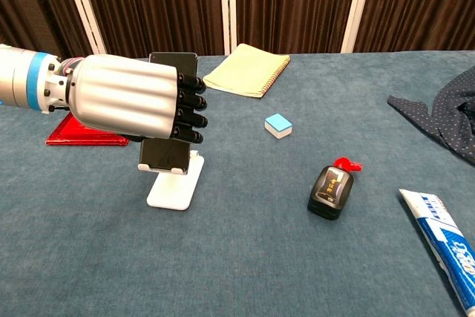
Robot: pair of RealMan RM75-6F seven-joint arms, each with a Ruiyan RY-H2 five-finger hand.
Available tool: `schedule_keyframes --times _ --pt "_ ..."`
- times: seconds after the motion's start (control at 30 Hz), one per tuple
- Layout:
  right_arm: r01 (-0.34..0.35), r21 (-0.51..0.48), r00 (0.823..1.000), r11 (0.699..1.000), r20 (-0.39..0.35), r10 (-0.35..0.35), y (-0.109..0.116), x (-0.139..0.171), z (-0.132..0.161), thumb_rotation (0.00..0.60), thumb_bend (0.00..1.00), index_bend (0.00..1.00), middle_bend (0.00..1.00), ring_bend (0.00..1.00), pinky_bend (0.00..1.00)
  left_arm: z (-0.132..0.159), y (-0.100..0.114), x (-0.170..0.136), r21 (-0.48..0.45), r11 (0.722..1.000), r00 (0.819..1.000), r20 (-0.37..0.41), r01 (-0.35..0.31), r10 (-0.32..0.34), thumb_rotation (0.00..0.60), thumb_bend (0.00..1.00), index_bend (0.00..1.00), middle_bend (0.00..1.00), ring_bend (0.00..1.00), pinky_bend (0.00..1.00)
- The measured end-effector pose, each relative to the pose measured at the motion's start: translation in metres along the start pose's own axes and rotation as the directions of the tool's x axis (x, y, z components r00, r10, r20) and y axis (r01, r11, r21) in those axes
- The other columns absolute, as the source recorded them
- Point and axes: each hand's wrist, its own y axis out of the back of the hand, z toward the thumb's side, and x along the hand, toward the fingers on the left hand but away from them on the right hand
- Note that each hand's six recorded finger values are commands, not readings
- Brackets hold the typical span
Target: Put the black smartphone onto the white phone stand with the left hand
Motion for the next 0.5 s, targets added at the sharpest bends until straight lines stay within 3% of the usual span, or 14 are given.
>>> schedule_keyframes --times 0.23,0.5 --pt "0.000 0.000 1.000 1.000 0.001 0.000 0.0001 0.0002 0.0000 0.600 0.00 0.00 0.00 0.00 0.00 0.0018 -0.0005 -0.0006 -0.010 1.000 1.000 0.013 0.004 -0.004 0.600 0.00 0.33 0.12 0.12 0.14" --pt "0.002 -0.003 1.000 1.000 0.001 -0.002 0.0013 0.0006 0.0000 0.600 0.00 0.00 0.00 0.00 0.00 0.0031 0.0002 -0.0014 -0.006 1.000 1.000 0.025 0.014 -0.013 0.600 0.00 0.25 0.01 0.04 0.10"
